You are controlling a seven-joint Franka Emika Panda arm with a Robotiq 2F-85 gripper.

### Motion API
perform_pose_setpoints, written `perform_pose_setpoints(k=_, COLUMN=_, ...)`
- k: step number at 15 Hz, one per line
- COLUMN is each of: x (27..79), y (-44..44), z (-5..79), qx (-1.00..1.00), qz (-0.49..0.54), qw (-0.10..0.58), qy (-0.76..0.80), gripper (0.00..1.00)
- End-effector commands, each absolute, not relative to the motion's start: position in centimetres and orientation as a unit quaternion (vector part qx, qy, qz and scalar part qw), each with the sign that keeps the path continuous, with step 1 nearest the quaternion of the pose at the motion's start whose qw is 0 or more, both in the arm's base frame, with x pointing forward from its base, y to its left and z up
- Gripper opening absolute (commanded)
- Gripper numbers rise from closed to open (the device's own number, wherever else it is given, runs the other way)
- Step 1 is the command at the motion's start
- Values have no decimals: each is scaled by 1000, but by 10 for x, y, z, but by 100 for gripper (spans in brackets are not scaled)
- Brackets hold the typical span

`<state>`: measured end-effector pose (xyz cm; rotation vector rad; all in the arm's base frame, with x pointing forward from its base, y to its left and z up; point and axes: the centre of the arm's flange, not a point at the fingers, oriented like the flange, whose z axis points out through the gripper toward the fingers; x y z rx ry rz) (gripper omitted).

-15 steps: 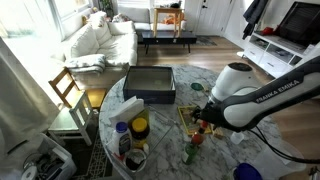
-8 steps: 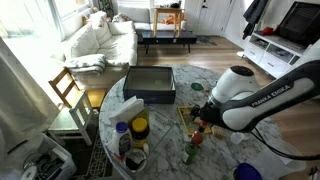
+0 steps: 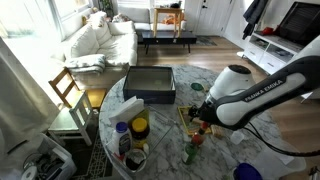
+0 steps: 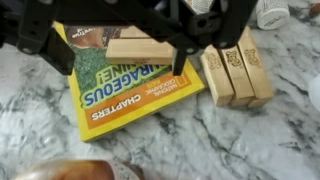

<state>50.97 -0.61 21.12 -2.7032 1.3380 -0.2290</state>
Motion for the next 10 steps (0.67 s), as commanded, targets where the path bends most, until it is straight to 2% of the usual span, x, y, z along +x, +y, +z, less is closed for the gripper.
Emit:
perform_pose_setpoints(k=1, x=516, y=-11, z=215, qx=-903, qz=-43, qw=47, qy=425, gripper=100)
perform_pose_setpoints(k=10, x=530, y=-34, z=203, qx=-904, qz=-29, qw=33, qy=426, gripper=100)
